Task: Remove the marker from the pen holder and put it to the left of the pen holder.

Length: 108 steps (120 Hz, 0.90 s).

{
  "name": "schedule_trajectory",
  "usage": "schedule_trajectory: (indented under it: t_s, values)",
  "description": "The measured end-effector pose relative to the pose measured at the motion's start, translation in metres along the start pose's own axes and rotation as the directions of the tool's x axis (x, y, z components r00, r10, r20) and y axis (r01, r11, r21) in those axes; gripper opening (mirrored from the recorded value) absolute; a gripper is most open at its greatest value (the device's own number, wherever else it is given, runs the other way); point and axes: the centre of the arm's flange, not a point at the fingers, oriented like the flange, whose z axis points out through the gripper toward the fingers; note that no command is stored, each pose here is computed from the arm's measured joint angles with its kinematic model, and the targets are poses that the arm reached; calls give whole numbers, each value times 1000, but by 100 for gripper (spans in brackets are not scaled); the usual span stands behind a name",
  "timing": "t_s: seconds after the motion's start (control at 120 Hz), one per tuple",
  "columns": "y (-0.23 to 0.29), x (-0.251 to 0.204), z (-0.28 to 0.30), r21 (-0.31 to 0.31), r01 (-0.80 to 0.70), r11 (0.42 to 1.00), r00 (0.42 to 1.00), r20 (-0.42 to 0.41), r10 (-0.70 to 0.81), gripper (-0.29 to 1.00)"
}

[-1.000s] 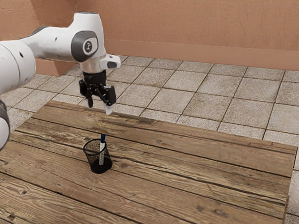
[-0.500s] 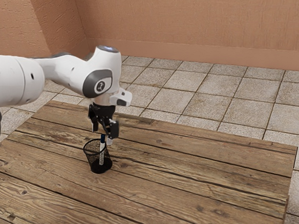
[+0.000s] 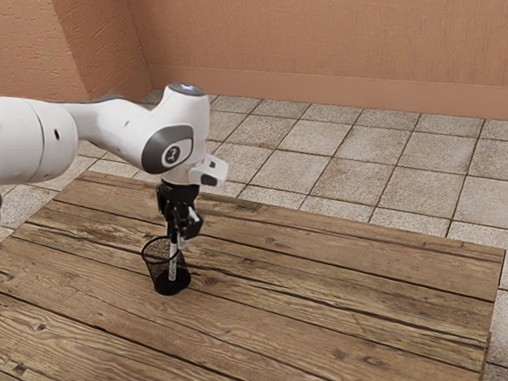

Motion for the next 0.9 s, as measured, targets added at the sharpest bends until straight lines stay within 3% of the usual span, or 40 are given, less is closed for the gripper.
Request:
schedule_trajectory:
  t_s: [0.575,0.708,0.842,0.9]
  values:
    - [-1,-8,-4,12,2,1000,1000,-16,-2,-3]
    - [0,-43,-56,52,15,999,995,-95,-10,-6]
    - [-6,-105,-145,96,69,993,971,-233,-45,-7]
    - [-11,-128,-162,104,96,990,972,-225,-71,-7]
